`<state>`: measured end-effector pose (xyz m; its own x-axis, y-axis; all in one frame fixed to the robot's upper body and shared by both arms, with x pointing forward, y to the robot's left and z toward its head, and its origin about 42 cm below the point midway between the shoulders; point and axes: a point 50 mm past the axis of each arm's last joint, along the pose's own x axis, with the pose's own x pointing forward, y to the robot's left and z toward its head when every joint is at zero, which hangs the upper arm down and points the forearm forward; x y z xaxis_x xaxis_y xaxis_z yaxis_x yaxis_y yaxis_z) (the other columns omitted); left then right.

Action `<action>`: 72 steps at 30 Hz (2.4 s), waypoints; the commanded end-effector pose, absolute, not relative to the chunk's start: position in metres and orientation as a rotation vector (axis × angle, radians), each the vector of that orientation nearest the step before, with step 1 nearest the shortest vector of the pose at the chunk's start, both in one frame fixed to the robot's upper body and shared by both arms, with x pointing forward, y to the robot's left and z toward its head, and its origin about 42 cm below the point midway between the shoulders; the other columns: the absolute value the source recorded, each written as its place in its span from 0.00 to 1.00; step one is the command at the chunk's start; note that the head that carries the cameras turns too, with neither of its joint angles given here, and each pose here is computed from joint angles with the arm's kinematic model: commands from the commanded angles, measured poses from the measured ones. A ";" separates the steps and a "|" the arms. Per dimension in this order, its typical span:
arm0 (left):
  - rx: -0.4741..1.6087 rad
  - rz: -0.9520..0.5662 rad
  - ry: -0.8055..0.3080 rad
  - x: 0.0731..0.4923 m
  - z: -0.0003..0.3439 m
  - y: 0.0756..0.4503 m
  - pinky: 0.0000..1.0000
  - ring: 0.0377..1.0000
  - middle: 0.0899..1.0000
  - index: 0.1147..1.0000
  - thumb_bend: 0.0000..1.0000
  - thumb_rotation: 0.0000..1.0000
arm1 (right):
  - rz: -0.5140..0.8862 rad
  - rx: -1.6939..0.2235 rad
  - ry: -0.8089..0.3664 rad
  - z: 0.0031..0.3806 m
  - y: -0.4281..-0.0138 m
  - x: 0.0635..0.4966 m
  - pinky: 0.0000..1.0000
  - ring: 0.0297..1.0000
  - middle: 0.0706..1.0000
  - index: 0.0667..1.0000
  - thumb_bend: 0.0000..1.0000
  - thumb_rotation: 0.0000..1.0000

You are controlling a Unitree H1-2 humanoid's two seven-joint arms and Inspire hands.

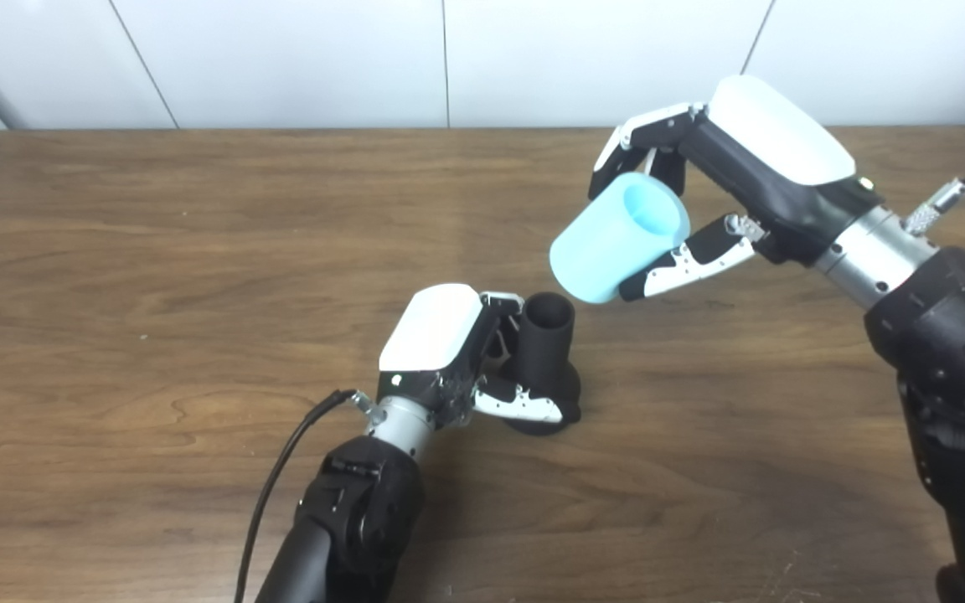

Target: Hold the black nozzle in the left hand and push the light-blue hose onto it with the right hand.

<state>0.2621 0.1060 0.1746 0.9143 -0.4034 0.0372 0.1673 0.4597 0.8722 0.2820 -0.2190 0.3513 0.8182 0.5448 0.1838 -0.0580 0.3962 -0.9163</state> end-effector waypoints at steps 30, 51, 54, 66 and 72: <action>1.143 -0.291 -0.398 0.251 0.157 0.120 0.44 0.45 0.38 0.43 0.52 0.00 | 0.443 -1.156 -0.582 0.378 -0.209 0.262 0.32 0.38 0.48 0.48 0.50 0.00; 1.133 -0.297 -0.387 0.252 0.160 0.119 0.41 0.43 0.36 0.43 0.52 0.00 | 0.529 -1.165 -0.445 0.350 -0.200 0.268 0.32 0.39 0.46 0.46 0.50 0.00; 1.131 -0.298 -0.388 0.253 0.160 0.119 0.41 0.43 0.37 0.43 0.52 0.00 | 0.519 -1.166 -0.440 0.346 -0.201 0.272 0.33 0.39 0.46 0.46 0.50 0.00; 1.133 -0.299 -0.389 0.254 0.159 0.122 0.40 0.42 0.36 0.43 0.52 0.00 | 0.491 -1.146 -0.429 0.335 -0.199 0.275 0.34 0.38 0.46 0.46 0.50 0.00; 1.137 -0.305 -0.389 0.253 0.160 0.122 0.41 0.43 0.36 0.43 0.52 0.00 | 0.478 -1.111 -0.480 0.333 -0.193 0.273 0.31 0.38 0.46 0.47 0.50 0.00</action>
<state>0.2523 0.1223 0.1585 0.8962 -0.4199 0.1434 0.0394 0.3973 0.9168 0.2756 -0.1946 0.3233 0.8186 0.5722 0.0489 -0.1950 0.3571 -0.9135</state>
